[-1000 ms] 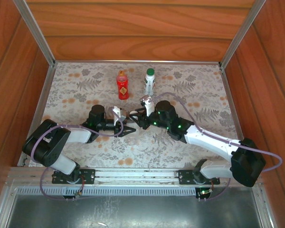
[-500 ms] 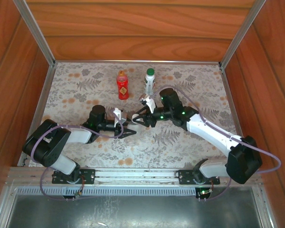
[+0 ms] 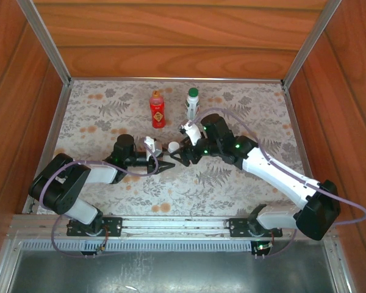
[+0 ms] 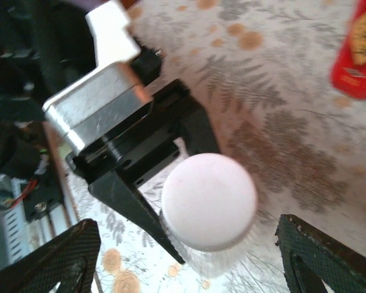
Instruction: Screw on the bottle caps
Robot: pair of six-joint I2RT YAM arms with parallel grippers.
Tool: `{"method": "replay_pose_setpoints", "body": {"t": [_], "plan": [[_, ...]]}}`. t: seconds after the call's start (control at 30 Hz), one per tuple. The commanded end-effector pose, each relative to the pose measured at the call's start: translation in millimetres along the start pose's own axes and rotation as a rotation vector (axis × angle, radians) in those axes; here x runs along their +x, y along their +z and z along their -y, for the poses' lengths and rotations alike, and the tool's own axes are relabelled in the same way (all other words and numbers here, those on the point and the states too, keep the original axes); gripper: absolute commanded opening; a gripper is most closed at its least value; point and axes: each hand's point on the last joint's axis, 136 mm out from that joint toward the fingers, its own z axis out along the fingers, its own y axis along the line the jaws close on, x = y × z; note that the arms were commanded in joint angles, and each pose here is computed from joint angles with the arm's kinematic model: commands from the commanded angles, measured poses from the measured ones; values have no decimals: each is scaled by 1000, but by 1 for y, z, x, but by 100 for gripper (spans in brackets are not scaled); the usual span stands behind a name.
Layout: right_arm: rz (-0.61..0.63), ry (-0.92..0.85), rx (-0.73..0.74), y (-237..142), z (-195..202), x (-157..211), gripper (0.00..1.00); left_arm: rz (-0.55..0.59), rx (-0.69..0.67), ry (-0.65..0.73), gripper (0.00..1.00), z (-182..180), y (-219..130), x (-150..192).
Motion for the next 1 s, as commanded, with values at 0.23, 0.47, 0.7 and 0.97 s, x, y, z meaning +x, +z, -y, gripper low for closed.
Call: {"method": "replay_pose_setpoints", "body": {"t": [0.23, 0.47, 0.7, 0.97], "plan": [[-305, 288, 489, -41, 35, -24, 78, 7, -50, 50, 46, -13, 1, -3], [-494, 353, 482, -26, 27, -19, 72, 3, -49, 45, 46, -14, 2, -1], [-549, 375, 390, -1, 15, -17, 61, 2, -45, 42, 46, -13, 2, 0], [-572, 378, 340, 16, 11, -14, 60, -2, -42, 38, 46, -13, 2, 2]]}}
